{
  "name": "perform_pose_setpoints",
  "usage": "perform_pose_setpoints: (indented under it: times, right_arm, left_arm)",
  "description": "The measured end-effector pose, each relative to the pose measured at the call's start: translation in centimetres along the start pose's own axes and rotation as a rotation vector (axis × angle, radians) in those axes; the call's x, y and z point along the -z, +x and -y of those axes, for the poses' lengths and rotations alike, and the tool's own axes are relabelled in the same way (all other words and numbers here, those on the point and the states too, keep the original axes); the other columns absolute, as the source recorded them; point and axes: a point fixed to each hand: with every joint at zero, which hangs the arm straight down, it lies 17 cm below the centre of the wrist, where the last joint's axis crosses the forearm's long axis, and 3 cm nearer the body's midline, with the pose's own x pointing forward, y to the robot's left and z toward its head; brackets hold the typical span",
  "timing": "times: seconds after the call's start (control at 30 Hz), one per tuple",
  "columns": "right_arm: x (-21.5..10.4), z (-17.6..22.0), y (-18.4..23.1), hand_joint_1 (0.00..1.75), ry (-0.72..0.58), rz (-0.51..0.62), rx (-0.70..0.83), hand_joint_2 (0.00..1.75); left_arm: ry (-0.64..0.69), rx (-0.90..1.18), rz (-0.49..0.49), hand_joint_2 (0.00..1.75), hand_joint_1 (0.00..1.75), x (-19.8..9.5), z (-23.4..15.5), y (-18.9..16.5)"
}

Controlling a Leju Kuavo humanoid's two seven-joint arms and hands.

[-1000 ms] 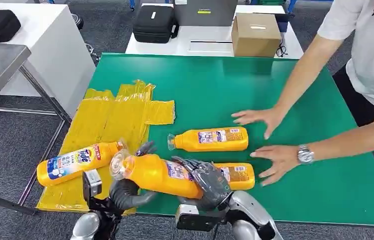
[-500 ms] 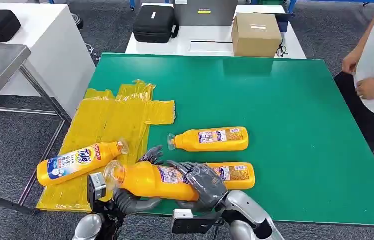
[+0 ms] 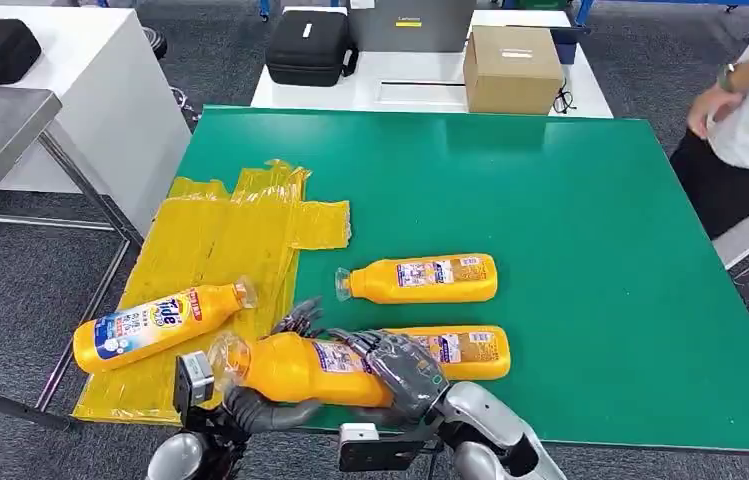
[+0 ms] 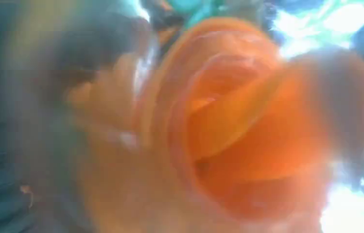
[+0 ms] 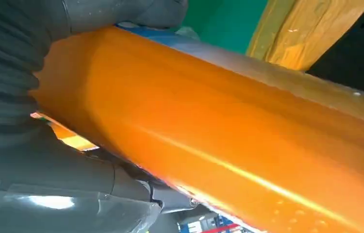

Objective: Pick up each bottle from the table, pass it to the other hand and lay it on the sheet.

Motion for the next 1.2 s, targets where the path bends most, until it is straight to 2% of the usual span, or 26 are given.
perform_pose_setpoints:
  times: [0.03,0.07,0.1,0.13,0.5,0.8,1.2]
  right_arm:
    - [0.1,-0.1,0.0,1.55,0.004,-0.001,-0.001,1.75]
    - [0.1,-0.2,0.0,1.19,0.007,0.0,0.001,1.75]
    - [0.2,-0.2,-0.1,0.1,0.01,-0.002,0.005,1.75]
    - [0.2,-0.4,-0.1,0.0,0.014,-0.004,0.007,1.75]
    - [0.0,-2.6,-1.1,0.0,0.074,-0.045,0.018,1.75]
    - [-0.3,-3.2,-2.8,0.0,0.079,-0.112,0.003,1.75]
    - [-0.4,-3.3,-3.1,0.0,0.078,-0.122,0.005,1.75]
  left_arm:
    - [-0.005,0.005,0.004,1.75,1.75,-0.1,0.0,0.0]
    - [-0.009,0.009,0.008,1.75,1.75,-0.1,0.1,0.1]
    - [-0.012,0.01,0.016,1.75,1.75,-0.2,0.2,0.2]
    - [-0.014,0.014,0.021,1.75,1.75,-0.3,0.2,0.2]
    - [-0.034,0.031,0.069,1.75,1.71,-0.1,0.8,1.1]
    - [-0.029,0.033,0.153,1.75,1.73,0.2,0.6,3.2]
    - [-0.028,0.039,0.167,1.75,1.73,0.2,0.6,3.8]
